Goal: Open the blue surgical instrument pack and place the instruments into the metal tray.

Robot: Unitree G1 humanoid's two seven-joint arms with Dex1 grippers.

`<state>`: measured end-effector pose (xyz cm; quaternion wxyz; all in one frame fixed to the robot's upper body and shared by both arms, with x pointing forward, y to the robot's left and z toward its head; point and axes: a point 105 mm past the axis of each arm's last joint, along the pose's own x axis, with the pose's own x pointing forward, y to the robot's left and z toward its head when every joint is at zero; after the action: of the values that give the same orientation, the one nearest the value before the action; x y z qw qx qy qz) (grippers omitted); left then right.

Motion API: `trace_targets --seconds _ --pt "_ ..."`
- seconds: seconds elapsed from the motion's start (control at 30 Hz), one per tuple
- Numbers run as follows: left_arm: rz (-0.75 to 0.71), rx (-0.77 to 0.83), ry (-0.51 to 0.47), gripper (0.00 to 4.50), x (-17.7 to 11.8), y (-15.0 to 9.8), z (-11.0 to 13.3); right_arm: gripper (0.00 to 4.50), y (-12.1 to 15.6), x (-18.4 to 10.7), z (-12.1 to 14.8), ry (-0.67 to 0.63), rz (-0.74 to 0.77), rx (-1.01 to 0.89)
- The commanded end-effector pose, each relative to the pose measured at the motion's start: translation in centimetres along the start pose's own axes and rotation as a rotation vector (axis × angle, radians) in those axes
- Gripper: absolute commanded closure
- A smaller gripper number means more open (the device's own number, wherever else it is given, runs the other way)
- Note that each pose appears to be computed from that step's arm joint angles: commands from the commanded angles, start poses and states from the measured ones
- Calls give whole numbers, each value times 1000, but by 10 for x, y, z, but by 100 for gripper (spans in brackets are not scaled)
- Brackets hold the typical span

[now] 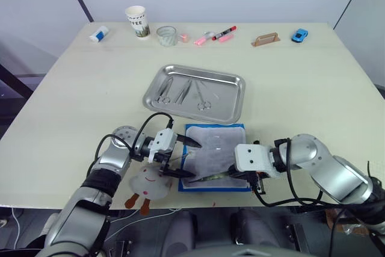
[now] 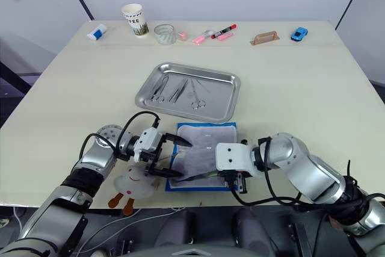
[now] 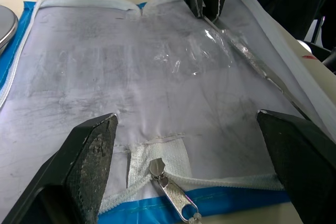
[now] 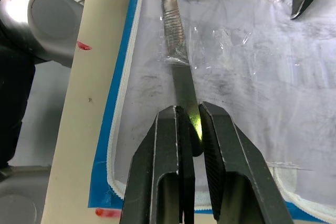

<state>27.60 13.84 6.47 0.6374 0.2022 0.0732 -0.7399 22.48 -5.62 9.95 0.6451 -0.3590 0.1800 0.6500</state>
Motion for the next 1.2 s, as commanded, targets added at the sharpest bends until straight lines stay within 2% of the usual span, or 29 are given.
trace_targets --seconds 0.03,1.2 --pt "-73 -82 56 0 3 -16 -19 450 -2 -10 17 -29 -31 -76" --pt "-83 -76 55 0 6 -15 -17 450 -12 -48 -2 76 -132 -136"
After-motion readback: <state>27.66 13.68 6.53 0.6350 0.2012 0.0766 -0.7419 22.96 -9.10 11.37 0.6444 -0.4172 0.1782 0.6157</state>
